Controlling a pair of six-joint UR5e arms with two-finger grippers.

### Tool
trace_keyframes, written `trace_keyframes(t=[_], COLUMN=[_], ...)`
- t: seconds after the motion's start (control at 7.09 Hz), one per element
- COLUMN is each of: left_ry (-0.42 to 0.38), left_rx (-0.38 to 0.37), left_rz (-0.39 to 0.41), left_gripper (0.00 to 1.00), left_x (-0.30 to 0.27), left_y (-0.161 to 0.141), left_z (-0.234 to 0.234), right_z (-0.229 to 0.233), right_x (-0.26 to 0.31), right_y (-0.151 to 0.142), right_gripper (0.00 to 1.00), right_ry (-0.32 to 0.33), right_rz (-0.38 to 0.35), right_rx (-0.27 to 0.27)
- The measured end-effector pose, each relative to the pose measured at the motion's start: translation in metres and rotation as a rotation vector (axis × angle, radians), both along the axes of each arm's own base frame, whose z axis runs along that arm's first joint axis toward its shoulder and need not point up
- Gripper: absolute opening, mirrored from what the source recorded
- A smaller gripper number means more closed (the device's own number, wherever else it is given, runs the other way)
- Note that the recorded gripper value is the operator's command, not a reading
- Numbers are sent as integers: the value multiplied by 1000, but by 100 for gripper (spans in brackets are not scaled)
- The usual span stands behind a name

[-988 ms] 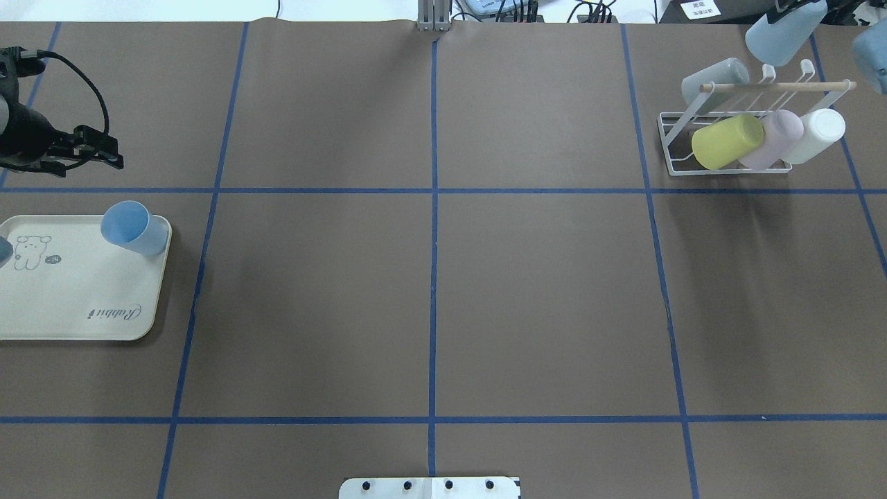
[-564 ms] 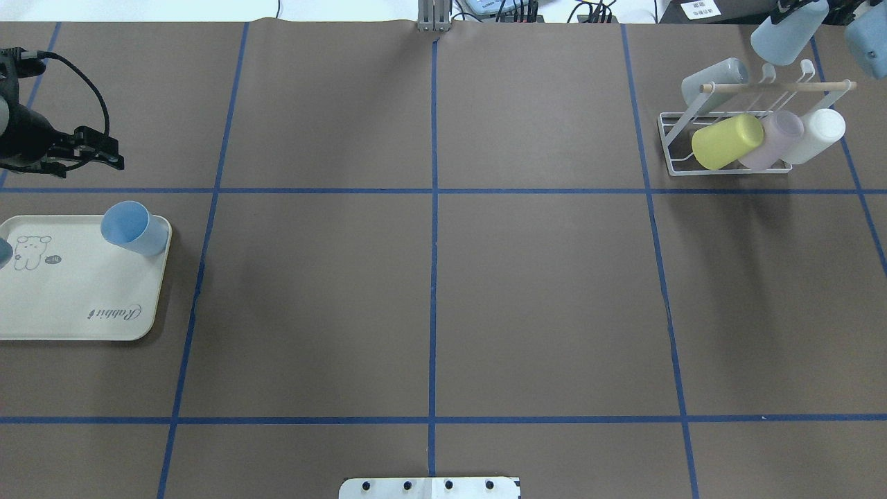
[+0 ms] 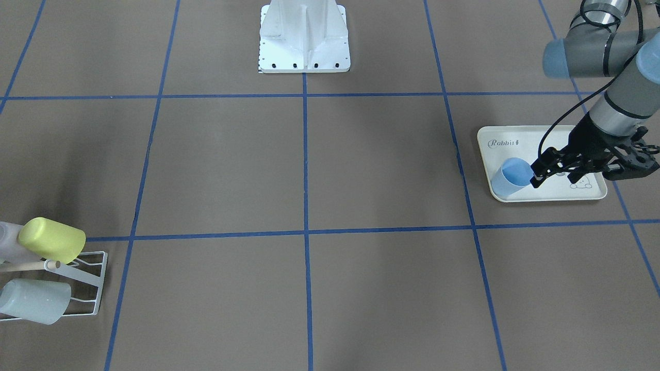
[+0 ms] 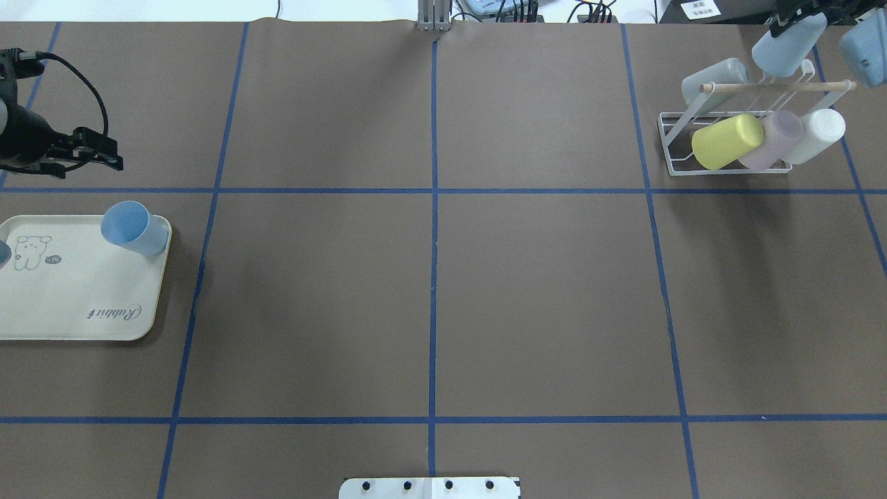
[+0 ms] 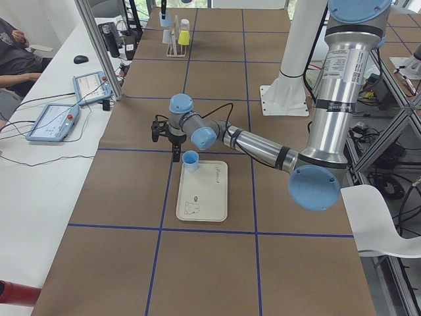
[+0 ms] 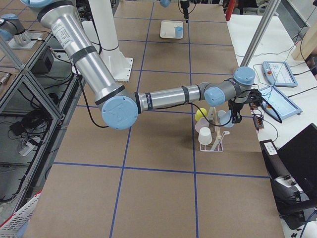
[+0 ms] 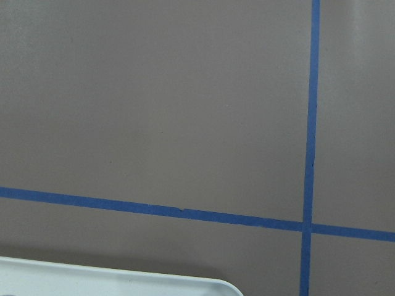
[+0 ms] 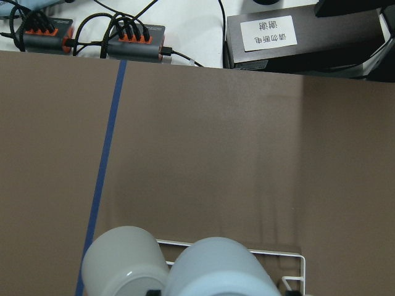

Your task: Transfer IKEA cup to right arm and place on rack

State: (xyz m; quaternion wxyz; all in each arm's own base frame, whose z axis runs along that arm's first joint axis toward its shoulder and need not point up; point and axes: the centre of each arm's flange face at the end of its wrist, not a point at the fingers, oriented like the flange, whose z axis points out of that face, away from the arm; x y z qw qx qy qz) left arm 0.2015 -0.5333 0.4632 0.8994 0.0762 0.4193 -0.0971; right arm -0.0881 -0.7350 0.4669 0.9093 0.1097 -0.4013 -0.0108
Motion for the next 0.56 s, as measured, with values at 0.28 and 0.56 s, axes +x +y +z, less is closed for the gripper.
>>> trace_keyframes(t=[0.28, 0.56], left_ry=[0, -6], left_rx=[0, -24], left_rz=[0, 0], left_gripper=[100, 100], left_x=[0, -1], left_y=[0, 5], left_z=[0, 11], right_z=[8, 11], right_x=[-3, -9], right_y=[3, 3], right_gripper=[94, 98], right_ry=[3, 5], right_rz=[-3, -11], right_rx=[-10, -17])
